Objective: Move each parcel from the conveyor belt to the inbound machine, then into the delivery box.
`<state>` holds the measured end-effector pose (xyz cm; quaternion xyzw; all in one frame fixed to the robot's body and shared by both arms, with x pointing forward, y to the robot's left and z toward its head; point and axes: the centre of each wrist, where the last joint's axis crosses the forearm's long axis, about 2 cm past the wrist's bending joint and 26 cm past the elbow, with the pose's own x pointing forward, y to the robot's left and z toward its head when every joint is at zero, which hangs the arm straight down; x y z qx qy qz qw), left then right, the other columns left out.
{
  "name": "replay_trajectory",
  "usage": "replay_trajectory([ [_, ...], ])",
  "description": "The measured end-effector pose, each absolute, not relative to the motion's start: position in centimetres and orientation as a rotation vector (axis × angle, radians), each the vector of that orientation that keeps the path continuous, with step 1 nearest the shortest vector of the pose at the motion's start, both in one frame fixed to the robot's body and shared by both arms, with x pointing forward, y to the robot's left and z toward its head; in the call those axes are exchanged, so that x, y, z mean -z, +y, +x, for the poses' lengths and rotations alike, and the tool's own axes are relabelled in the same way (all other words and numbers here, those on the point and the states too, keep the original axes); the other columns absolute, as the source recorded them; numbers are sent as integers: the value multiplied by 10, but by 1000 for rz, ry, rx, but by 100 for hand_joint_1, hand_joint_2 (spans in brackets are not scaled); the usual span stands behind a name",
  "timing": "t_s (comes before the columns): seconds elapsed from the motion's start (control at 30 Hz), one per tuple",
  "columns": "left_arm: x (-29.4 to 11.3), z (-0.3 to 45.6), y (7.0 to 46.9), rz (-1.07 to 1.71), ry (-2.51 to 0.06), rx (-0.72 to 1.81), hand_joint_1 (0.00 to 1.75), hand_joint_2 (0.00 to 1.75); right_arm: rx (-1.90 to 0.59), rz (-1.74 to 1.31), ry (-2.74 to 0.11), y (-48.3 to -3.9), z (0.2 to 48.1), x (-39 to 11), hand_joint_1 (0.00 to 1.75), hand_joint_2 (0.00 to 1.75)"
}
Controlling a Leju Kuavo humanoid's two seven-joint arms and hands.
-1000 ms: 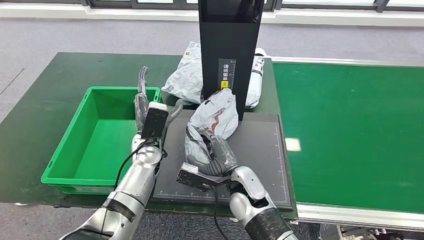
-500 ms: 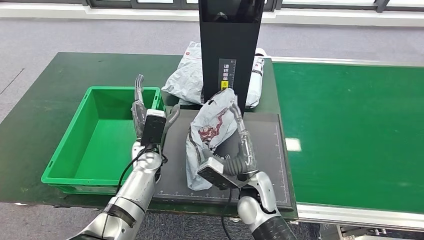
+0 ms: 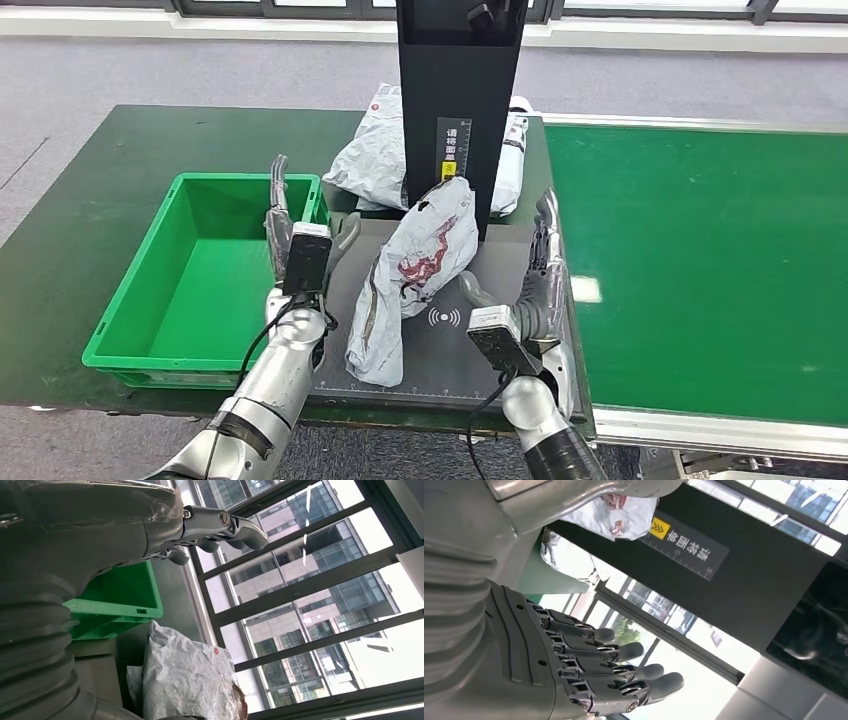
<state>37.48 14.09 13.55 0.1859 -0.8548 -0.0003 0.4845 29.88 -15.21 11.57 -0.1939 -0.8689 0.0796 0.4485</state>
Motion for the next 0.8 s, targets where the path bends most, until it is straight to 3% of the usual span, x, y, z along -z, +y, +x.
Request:
replay_trajectory([
  [0.4, -135, 372, 128, 339, -2092, 75, 0, 175, -44, -462, -2178, -158, 302, -114, 0, 175],
  [0.8, -105, 351, 89, -399, -1798, 903, 0, 175, -88, -429, -2114, -168, 315, -109, 0, 175],
])
